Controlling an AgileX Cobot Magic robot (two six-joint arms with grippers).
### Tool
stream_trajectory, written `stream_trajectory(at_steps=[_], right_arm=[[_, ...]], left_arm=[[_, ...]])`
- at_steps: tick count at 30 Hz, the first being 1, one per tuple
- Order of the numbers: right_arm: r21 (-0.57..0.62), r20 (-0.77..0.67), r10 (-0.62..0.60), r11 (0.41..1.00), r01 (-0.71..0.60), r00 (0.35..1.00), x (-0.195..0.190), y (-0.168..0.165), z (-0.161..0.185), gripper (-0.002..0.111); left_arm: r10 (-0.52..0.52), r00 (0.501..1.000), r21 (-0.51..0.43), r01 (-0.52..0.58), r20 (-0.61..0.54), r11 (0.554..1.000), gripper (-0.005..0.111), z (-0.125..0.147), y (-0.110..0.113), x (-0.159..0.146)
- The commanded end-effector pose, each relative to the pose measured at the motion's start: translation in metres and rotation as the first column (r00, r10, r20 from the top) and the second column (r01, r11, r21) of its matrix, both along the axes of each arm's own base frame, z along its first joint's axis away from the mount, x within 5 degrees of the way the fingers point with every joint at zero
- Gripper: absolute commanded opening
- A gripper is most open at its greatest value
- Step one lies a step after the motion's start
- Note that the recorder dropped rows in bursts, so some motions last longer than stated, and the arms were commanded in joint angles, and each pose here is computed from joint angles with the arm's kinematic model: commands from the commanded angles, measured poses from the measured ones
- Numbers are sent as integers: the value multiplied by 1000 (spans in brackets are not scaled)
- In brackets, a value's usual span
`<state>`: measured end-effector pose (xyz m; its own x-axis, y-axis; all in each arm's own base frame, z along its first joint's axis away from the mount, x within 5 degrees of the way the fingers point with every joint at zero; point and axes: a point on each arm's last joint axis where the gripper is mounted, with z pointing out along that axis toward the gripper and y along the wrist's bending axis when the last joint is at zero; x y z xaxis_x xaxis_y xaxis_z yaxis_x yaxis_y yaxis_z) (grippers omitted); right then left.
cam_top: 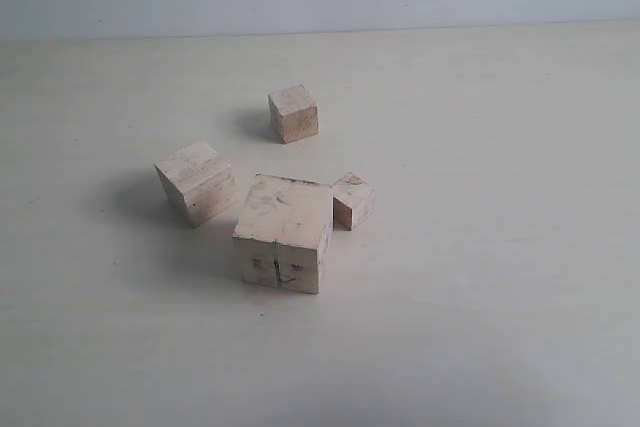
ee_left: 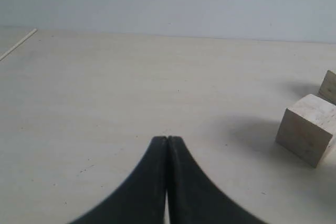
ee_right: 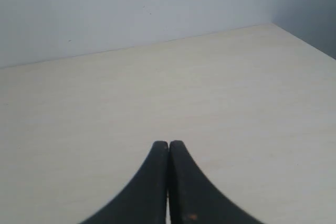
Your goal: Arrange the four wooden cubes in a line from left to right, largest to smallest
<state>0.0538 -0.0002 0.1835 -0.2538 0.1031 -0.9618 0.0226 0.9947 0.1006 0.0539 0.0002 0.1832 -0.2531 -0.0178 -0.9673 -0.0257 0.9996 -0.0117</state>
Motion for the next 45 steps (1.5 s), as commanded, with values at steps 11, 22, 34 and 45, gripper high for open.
stream_trajectory(at_steps=[11,22,34,45], right_arm=[[-34,68,0,999,3,998,1,-1,5,0],[102,392,-23,995,-18,920,2,0,35,0],[100,421,-25,995,-19,907,1,0,38,0],[147,373,-34,989,-23,927,10,1,71,0]], left_arm=[[-3,1000,-3,3,16,1000,0,0,0,0],[-3,1000,-3,3,16,1000,0,0,0,0],[-3,1000,-3,3,16,1000,0,0,0,0],[-3,1000,-3,3,16,1000,0,0,0,0]])
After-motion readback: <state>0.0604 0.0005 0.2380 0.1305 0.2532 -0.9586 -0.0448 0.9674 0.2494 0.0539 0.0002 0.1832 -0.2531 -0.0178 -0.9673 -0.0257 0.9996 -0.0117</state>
